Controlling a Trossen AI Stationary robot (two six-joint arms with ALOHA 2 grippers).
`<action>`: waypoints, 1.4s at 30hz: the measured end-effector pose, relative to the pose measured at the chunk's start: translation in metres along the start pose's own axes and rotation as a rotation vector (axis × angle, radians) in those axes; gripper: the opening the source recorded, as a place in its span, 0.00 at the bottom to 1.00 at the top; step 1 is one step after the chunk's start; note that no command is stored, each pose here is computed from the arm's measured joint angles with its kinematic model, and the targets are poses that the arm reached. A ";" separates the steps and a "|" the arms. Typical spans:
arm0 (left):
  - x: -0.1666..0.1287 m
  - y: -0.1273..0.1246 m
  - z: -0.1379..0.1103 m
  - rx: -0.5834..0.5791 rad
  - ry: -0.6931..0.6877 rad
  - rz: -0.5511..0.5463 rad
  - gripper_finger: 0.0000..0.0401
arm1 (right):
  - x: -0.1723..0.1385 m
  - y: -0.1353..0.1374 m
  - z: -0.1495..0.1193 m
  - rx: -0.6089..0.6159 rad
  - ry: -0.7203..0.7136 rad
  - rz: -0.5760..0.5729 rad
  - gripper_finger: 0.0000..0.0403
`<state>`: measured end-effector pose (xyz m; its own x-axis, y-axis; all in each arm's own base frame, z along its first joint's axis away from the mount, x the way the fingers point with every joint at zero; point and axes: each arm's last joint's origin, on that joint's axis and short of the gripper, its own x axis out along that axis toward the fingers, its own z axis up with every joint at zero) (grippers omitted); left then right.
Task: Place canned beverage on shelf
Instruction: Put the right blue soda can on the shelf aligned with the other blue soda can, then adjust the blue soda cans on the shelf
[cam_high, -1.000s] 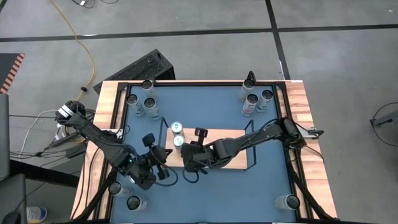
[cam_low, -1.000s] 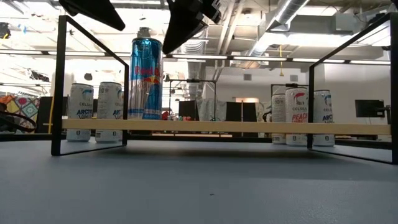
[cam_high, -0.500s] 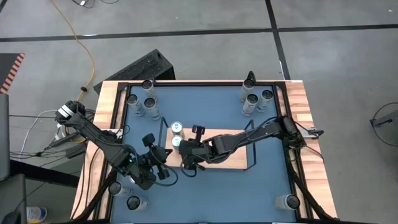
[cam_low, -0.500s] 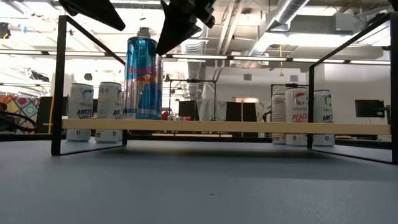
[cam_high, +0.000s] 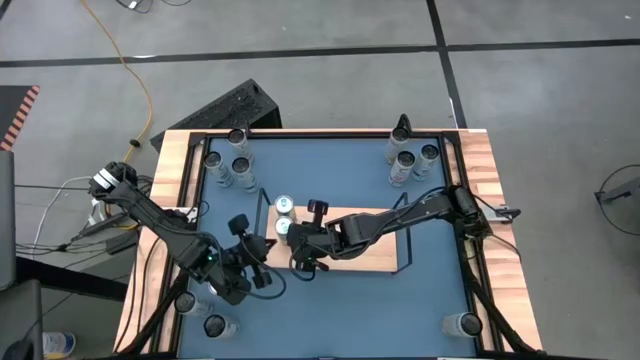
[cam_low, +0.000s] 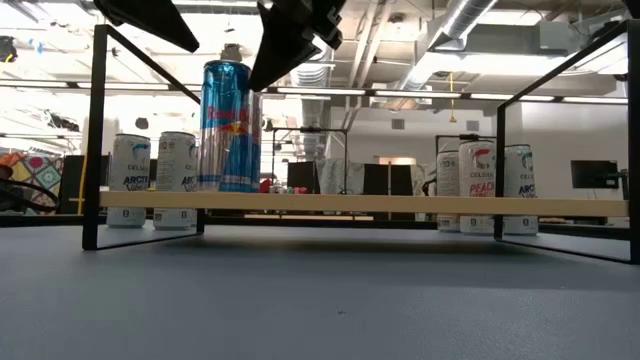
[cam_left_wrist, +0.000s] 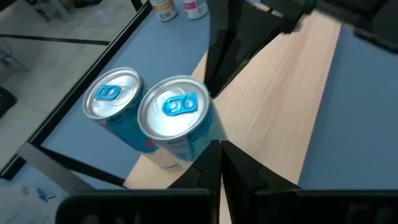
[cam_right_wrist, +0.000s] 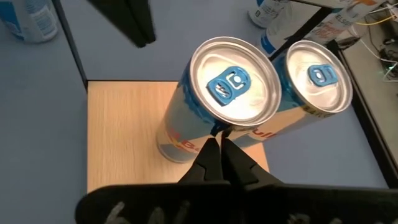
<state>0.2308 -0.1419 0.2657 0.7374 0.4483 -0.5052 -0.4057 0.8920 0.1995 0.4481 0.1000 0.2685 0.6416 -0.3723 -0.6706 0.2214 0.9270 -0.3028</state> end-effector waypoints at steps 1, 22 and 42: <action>0.000 0.001 0.000 -0.002 0.002 0.003 0.00 | 0.000 0.000 0.000 0.000 0.000 0.001 0.00; 0.005 0.004 0.001 0.002 0.009 0.026 0.00 | 0.001 -0.002 0.002 -0.004 -0.010 0.009 0.00; 0.014 0.011 0.001 0.004 0.033 0.065 0.00 | 0.005 -0.009 -0.001 -0.011 0.022 -0.028 0.00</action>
<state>0.2370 -0.1255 0.2624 0.6914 0.5029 -0.5186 -0.4498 0.8615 0.2358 0.4486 0.0897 0.2677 0.6191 -0.3989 -0.6764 0.2304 0.9157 -0.3292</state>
